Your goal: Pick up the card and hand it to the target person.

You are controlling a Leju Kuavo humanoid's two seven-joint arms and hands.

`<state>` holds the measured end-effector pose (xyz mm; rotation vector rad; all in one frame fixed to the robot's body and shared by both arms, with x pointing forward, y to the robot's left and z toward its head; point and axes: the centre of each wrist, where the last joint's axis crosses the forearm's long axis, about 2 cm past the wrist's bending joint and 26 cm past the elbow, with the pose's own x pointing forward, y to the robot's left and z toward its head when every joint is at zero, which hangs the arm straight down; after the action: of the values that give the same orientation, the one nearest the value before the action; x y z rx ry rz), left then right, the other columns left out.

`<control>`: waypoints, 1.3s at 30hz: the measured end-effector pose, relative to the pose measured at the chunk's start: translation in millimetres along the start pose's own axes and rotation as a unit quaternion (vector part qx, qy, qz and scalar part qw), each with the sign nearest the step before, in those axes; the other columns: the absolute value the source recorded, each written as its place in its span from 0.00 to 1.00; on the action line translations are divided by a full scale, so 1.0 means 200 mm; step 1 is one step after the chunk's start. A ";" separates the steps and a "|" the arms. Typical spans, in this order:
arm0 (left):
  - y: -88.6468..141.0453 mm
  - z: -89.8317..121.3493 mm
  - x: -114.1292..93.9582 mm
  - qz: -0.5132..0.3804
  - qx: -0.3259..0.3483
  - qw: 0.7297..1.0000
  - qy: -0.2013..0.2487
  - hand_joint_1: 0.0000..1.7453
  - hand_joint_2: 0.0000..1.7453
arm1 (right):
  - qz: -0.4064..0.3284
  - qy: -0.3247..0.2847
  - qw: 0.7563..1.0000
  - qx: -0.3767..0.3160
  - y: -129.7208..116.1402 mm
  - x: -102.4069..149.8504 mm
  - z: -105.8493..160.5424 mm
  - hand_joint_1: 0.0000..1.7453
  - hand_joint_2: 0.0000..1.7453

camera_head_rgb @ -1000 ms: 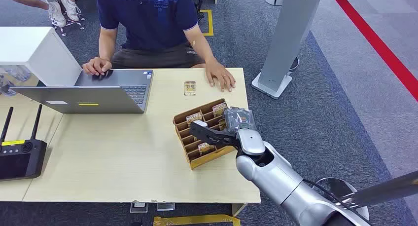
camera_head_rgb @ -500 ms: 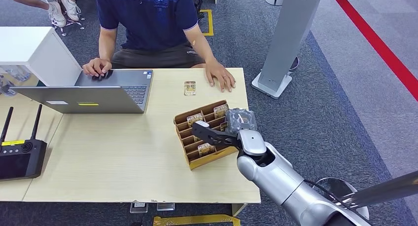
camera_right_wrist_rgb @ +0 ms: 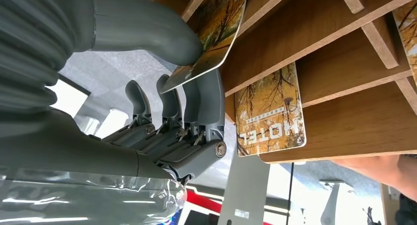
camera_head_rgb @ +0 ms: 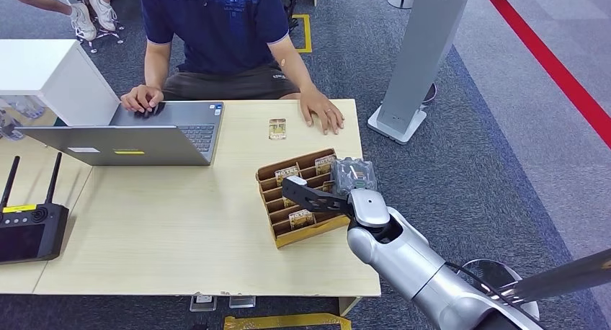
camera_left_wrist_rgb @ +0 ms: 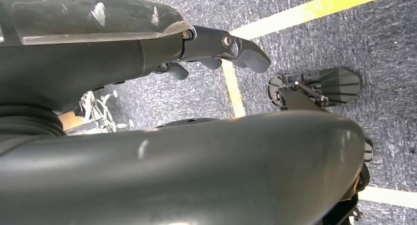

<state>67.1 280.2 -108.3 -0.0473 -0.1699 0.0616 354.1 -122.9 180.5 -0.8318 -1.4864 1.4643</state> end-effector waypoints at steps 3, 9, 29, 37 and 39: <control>0.00 0.00 0.00 -0.004 0.000 1.000 0.000 0.00 0.00 | 0.001 -0.001 1.000 -0.001 0.00 0.00 0.00 0.73 1.00; 0.00 0.00 0.00 -0.007 0.002 1.000 -0.001 0.00 0.00 | 0.004 -0.003 1.000 -0.005 0.00 0.00 0.00 0.73 1.00; 0.00 0.00 -0.02 0.000 0.002 1.000 0.001 0.00 0.00 | -0.014 0.005 0.997 -0.077 -0.26 0.00 0.03 0.73 1.00; 0.01 0.00 -0.04 0.002 0.003 1.000 0.002 0.00 0.00 | -0.043 -0.019 0.989 -0.138 -0.45 0.01 0.07 0.73 1.00; 0.01 0.00 -0.04 0.002 0.003 1.000 0.002 0.00 0.00 | -0.054 -0.024 0.987 -0.147 -0.47 0.00 0.07 0.73 1.00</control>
<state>59.9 281.7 -109.4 -0.0410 -0.1666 0.0654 350.6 -136.3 274.1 -0.8806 -1.7832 1.2092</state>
